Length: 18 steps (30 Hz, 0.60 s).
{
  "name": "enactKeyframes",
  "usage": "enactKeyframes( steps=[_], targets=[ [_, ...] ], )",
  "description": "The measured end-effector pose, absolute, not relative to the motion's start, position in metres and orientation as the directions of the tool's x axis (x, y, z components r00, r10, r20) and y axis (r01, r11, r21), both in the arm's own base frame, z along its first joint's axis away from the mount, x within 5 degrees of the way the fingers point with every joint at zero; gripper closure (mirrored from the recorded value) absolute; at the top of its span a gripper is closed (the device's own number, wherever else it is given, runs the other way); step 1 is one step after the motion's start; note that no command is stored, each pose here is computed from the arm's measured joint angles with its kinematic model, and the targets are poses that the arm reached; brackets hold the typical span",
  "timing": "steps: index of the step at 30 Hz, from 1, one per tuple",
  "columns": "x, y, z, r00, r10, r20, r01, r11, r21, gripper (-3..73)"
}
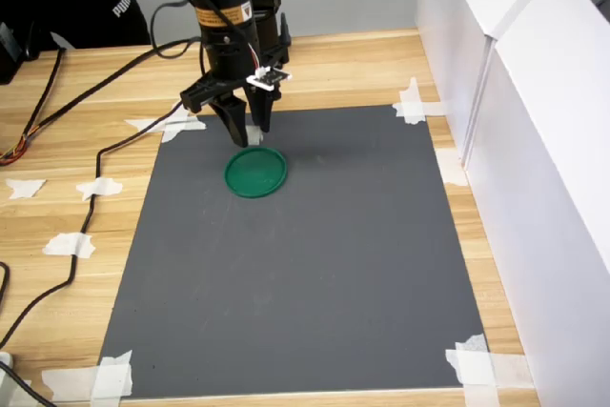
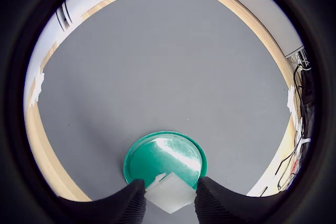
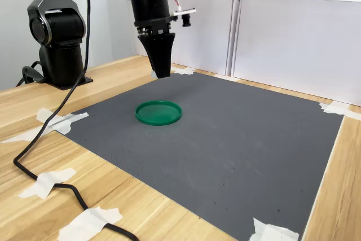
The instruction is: Grasp a white terminal and put it on the green lid.
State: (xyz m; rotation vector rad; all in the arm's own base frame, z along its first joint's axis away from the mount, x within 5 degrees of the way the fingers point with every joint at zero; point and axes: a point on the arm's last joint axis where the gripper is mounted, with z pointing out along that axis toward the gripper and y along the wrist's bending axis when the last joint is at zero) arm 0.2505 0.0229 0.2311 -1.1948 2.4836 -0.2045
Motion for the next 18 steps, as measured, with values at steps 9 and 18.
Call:
enactKeyframes(
  steps=[9,18],
  targets=[
    [0.26,0.024,0.209,-0.583,-0.774,-0.249,-0.731,0.633,-0.256,32.4],
    [0.265,0.025,0.196,-0.593,-0.773,-0.225,-0.739,0.634,-0.23,32.4]
  ],
)
